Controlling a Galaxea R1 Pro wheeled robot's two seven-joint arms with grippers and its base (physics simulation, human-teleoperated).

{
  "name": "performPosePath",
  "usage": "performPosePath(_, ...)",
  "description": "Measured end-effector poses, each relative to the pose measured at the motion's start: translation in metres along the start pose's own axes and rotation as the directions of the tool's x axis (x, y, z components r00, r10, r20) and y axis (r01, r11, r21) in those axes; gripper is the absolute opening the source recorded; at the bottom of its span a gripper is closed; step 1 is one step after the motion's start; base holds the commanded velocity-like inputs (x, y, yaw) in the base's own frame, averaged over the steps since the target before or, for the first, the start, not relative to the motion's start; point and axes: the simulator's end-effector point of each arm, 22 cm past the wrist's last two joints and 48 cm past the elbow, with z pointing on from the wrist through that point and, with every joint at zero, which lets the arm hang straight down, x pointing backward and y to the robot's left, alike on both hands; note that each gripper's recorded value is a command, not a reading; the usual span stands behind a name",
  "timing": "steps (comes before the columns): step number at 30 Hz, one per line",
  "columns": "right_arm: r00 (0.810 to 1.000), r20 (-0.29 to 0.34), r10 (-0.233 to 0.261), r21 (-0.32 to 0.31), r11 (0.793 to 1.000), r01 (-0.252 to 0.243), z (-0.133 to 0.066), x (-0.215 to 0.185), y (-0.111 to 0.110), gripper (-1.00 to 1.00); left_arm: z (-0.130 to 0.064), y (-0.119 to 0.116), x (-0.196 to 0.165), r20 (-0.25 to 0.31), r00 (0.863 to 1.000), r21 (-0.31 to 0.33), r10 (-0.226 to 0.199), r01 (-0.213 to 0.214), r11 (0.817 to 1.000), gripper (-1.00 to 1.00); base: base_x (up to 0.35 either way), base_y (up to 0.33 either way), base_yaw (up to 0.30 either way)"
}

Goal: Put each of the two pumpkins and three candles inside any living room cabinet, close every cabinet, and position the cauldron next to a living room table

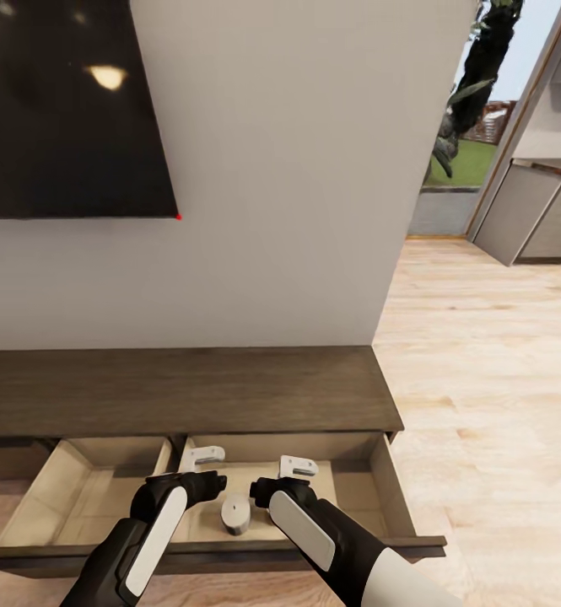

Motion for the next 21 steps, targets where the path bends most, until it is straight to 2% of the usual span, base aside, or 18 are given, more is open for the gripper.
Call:
performPosePath(10,1.0,-0.001,0.003,0.001,1.0,-0.003,-0.016,-0.009,0.003,1.0,-0.016,-0.003,-0.009,0.0,1.0,0.001,0.0,0.0,1.0,1.0,0.0,0.0,0.0)
performPosePath(14,0.999,-0.003,0.041,0.005,0.999,-0.041,-0.022,-0.017,-0.001,1.0,-0.023,-0.003,-0.01,-0.014,1.0,0.0,0.007,-0.007,1.0,1.0,0.0,0.0,-0.009)
performPosePath(16,0.998,-0.005,0.064,0.006,0.998,-0.064,-0.025,-0.022,-0.003,1.0,-0.026,-0.005,-0.008,-0.031,0.999,0.003,0.013,-0.013,1.0,1.0,0.0,0.0,-0.135)
performPosePath(21,0.998,-0.021,0.066,0.006,0.998,-0.066,-0.033,-0.025,-0.003,1.0,-0.034,-0.007,-0.01,-0.042,0.999,0.004,0.018,-0.017,1.0,1.0,0.0,0.0,-0.221)
